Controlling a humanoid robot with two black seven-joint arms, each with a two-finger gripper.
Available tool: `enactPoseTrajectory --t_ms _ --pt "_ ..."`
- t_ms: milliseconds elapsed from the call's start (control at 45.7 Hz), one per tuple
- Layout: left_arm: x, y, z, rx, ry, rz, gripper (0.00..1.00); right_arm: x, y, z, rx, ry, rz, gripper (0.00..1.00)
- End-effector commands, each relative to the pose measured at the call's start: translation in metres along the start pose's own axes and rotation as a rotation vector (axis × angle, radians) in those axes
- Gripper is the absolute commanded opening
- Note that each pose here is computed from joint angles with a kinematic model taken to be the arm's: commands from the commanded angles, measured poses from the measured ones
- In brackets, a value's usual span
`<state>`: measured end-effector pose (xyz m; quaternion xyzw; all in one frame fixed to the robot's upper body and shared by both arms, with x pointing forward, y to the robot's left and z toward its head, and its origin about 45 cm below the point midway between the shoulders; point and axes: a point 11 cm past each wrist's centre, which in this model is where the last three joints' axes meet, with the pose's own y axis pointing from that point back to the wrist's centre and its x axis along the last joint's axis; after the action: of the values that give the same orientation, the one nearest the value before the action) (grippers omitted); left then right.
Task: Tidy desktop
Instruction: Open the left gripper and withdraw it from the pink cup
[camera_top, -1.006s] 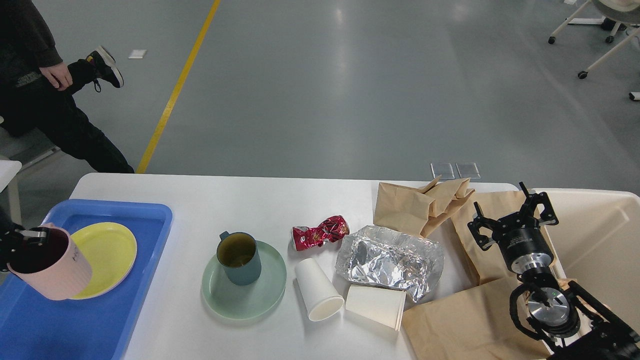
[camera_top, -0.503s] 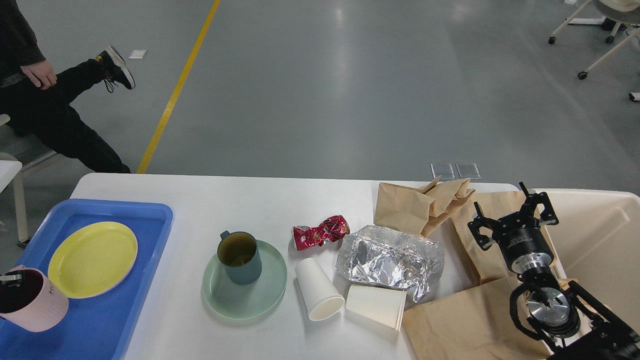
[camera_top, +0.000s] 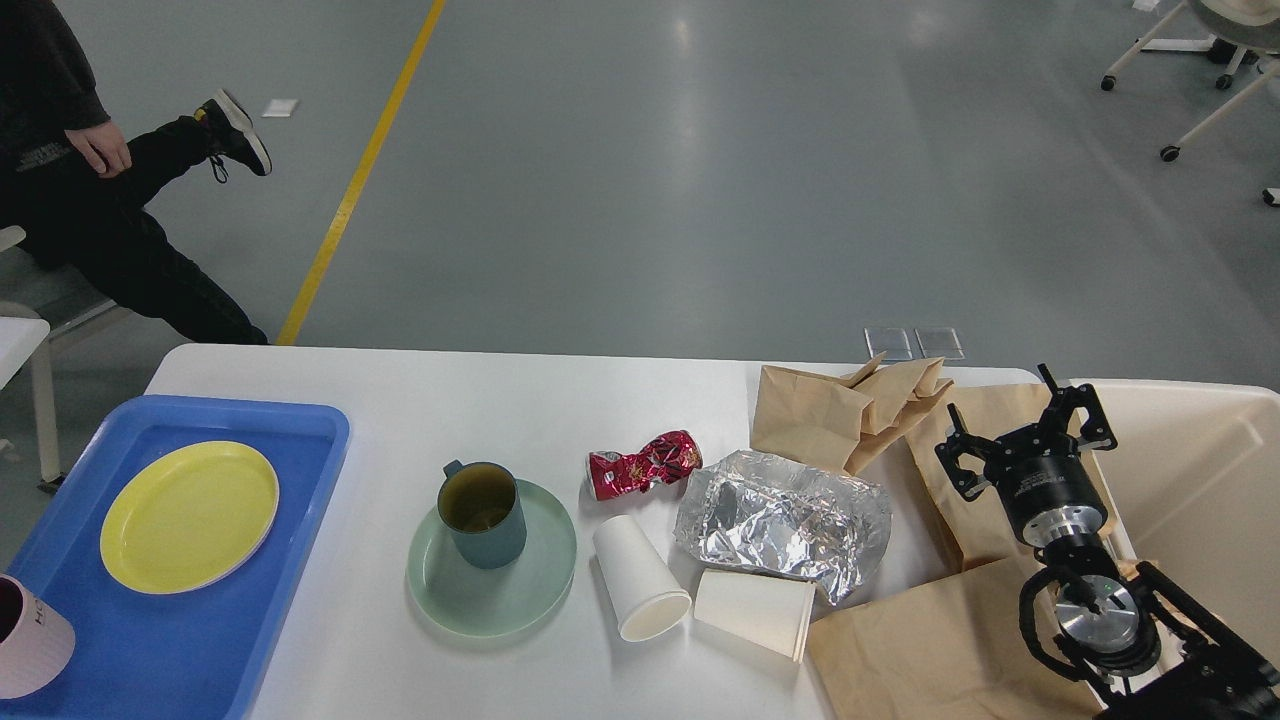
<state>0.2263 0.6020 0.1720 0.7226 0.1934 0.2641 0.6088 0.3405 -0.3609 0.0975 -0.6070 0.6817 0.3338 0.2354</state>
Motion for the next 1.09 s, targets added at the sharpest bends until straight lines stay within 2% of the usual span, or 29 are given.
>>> enactPoseTrajectory --t_ms 0,197,306,372,459,503,591,678,788,963,1072 --pt "-0.003 -0.006 0.001 -0.012 0.009 0.007 0.02 0.0 0.0 0.0 0.0 0.0 0.0 1.0" --pt "-0.001 -0.007 0.0 -0.035 0.021 0.016 0.02 0.0 0.0 0.0 0.0 0.0 0.0 1.0" --pt "-0.001 -0.007 0.003 -0.048 0.027 0.016 0.07 0.0 0.0 0.0 0.0 0.0 0.0 1.0" --pt "-0.003 -0.009 0.003 -0.048 0.029 0.015 0.21 0.0 0.0 0.0 0.0 0.0 0.0 1.0" --pt "-0.004 -0.009 0.002 -0.07 0.062 0.016 0.52 0.0 0.0 0.0 0.0 0.0 0.0 1.0" --pt "-0.003 -0.007 0.001 -0.091 0.098 0.023 0.64 0.0 0.0 0.0 0.0 0.0 0.0 1.0" --pt "-0.002 -0.006 0.003 -0.128 0.158 0.03 0.77 0.0 0.0 0.0 0.0 0.0 0.0 1.0" --pt "-0.002 -0.007 0.005 -0.137 0.175 0.028 0.85 0.0 0.0 0.0 0.0 0.0 0.0 1.0" --pt "-0.006 -0.007 0.005 -0.134 0.173 0.007 0.9 0.0 0.0 0.0 0.0 0.0 0.0 1.0" --pt "-0.011 -0.003 -0.013 -0.106 0.191 0.005 0.9 0.0 0.0 0.0 0.0 0.001 0.0 1.0" --pt "-0.009 0.006 -0.01 -0.098 0.177 0.005 0.9 0.0 0.0 0.0 0.0 0.0 0.0 1.0"
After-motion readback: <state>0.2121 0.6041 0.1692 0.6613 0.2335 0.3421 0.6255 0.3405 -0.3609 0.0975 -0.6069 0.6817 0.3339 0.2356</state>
